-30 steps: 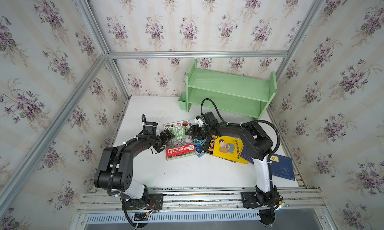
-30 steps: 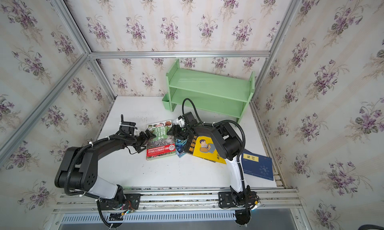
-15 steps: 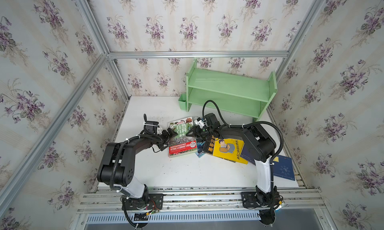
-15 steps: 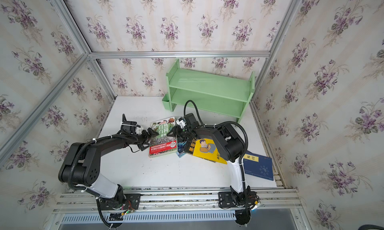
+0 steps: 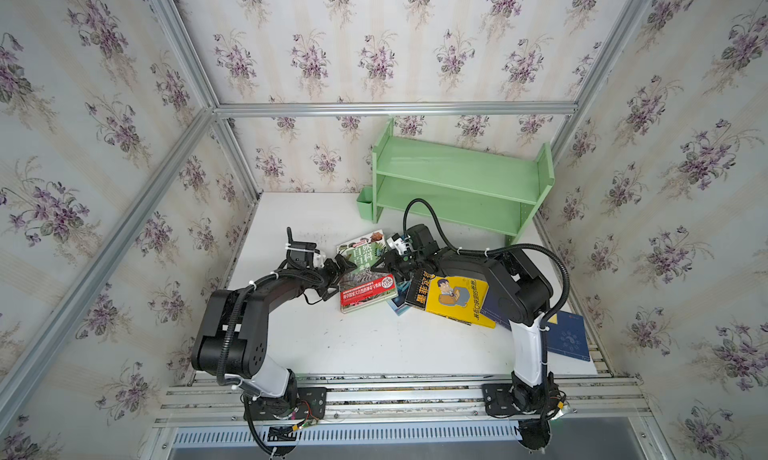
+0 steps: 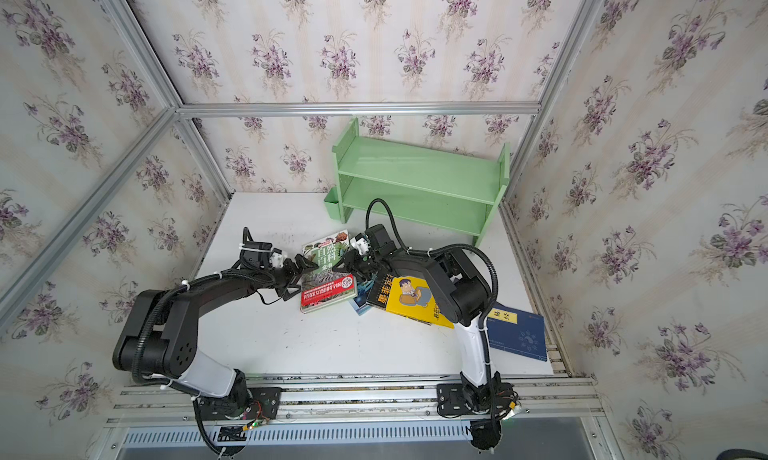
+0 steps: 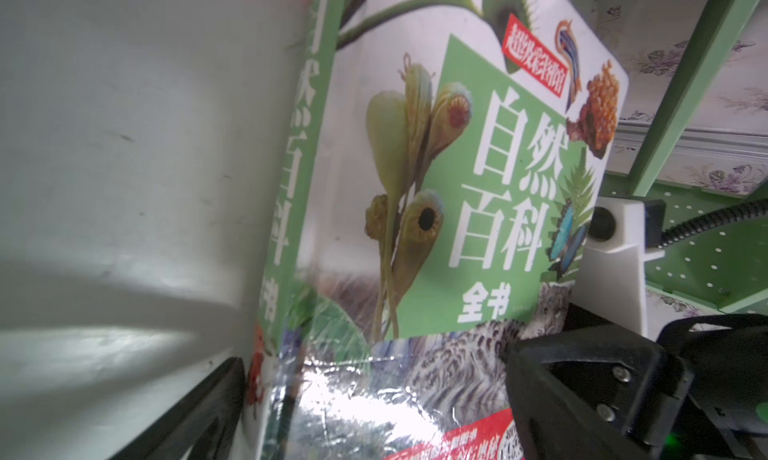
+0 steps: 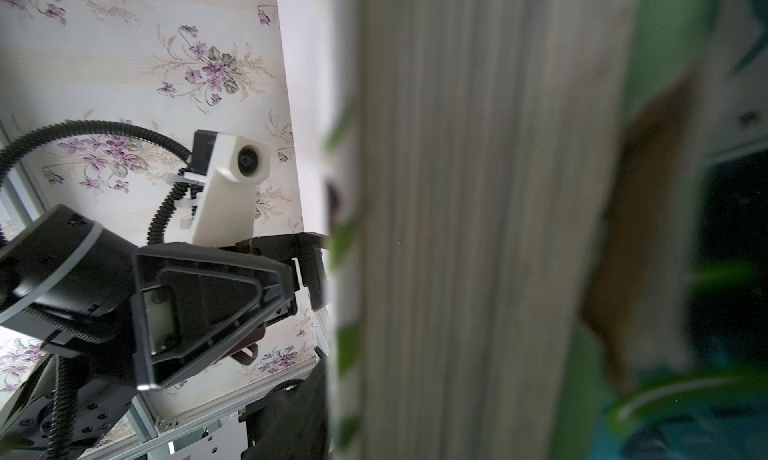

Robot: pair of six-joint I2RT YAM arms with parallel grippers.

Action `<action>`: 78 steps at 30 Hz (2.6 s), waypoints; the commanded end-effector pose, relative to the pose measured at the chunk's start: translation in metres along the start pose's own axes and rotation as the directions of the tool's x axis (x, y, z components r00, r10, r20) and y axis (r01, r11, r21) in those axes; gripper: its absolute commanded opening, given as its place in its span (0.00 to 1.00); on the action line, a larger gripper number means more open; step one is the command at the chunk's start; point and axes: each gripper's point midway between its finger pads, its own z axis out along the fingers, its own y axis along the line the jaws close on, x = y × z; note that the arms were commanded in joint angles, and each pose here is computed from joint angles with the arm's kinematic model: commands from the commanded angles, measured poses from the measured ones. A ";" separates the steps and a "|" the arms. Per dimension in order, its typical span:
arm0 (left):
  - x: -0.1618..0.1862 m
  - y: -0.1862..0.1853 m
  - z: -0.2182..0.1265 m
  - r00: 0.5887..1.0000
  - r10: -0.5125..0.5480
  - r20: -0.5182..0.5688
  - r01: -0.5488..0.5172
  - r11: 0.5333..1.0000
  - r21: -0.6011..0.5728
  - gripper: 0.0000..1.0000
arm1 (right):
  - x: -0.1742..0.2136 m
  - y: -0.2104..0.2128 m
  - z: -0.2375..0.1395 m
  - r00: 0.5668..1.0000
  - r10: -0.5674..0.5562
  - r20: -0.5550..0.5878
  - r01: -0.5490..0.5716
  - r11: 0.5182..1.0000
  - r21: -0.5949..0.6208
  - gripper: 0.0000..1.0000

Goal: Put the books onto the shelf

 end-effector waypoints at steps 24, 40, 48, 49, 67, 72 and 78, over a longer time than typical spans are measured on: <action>-0.009 -0.084 -0.084 0.955 0.262 0.137 -0.287 0.933 0.216 1.00 | 0.022 0.071 -0.102 0.983 -0.150 0.107 0.142 0.987 0.077 0.14; 0.002 -0.155 -0.129 0.861 0.467 0.203 -0.509 0.783 0.357 1.00 | 0.006 0.191 -0.222 0.915 -0.260 0.307 0.321 0.932 -0.166 0.14; 0.001 -0.181 -0.138 0.829 0.519 0.209 -0.556 0.717 0.421 1.00 | 0.008 0.213 -0.231 0.912 -0.272 0.307 0.353 0.902 -0.251 0.13; 0.001 -0.184 -0.137 0.825 0.526 0.204 -0.558 0.706 0.436 1.00 | 0.009 0.214 -0.231 0.913 -0.271 0.306 0.353 0.900 -0.257 0.13; 0.003 -0.260 -0.130 0.770 0.626 0.124 -0.520 0.502 0.691 0.93 | 0.027 0.237 -0.235 0.922 -0.307 0.237 0.383 0.821 -0.423 0.14; 0.006 -0.279 -0.124 0.755 0.646 0.112 -0.511 0.472 0.719 0.81 | 0.028 0.234 -0.231 0.931 -0.299 0.209 0.362 0.826 -0.432 0.14; 0.009 -0.291 -0.118 0.756 0.649 0.081 -0.472 0.456 0.755 0.52 | 0.032 0.234 -0.229 0.938 -0.308 0.161 0.348 0.824 -0.448 0.14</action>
